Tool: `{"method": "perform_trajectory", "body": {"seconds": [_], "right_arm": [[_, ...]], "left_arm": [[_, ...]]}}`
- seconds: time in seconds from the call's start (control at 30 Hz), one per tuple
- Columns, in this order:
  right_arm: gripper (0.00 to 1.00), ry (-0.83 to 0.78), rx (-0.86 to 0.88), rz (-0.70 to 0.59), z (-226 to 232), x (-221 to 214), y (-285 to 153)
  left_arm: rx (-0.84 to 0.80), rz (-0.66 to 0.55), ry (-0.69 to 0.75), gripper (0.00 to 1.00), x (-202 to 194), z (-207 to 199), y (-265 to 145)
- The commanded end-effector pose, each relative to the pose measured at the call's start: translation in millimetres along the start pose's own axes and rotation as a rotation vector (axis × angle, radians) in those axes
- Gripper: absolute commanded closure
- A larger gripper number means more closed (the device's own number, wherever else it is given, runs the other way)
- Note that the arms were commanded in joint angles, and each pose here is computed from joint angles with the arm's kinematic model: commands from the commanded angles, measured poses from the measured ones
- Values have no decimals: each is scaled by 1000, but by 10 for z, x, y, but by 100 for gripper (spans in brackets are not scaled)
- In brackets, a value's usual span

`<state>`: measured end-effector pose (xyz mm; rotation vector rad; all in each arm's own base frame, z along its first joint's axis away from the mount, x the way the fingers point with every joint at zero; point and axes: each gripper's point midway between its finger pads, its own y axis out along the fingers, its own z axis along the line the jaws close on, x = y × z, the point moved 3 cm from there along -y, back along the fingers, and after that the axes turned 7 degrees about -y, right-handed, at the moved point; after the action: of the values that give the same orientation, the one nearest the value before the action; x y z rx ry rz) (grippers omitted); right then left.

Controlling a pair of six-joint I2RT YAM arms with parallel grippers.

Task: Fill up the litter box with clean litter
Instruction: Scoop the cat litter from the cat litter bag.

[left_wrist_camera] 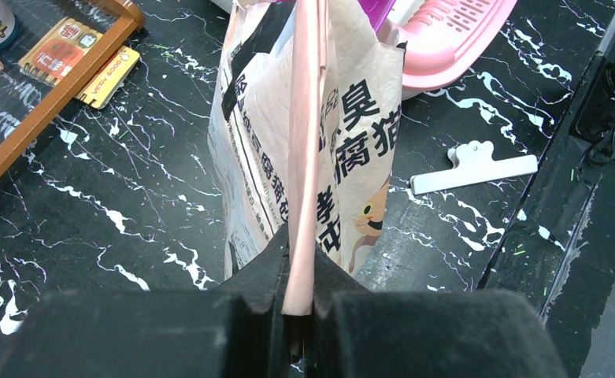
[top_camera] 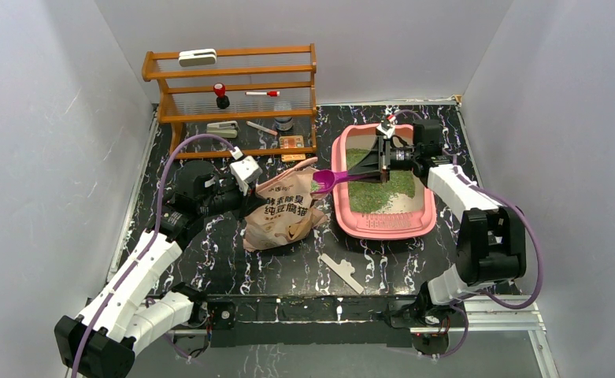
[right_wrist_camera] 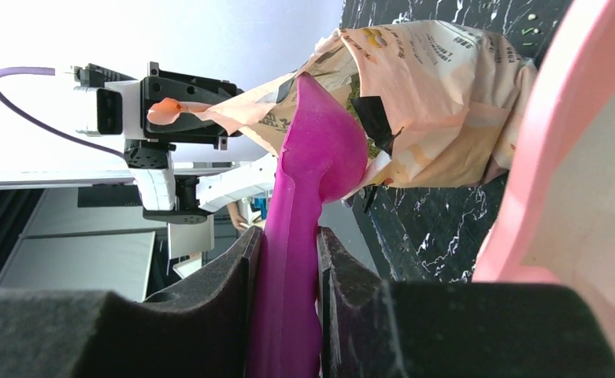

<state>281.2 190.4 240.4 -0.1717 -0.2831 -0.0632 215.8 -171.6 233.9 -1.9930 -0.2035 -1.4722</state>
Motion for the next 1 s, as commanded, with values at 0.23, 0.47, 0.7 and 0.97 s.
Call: {"method": "perform_trajectory", "body": {"seconds": [0.23, 0.47, 0.7, 0.97], "right_arm": [[100, -36, 21, -15, 106, -73, -274], [100, -40, 4, -10, 91, -100, -308], [100, -66, -18, 13, 166, -108, -156], [100, -36, -18, -31, 132, -58, -272]], "left_arm": [[-58, -170, 105, 100, 512, -146, -117], [-60, -169, 101, 100, 508, -144, -111], [-72, -167, 95, 100, 513, -146, -84], [-72, -161, 93, 100, 496, -151, -93]]}}
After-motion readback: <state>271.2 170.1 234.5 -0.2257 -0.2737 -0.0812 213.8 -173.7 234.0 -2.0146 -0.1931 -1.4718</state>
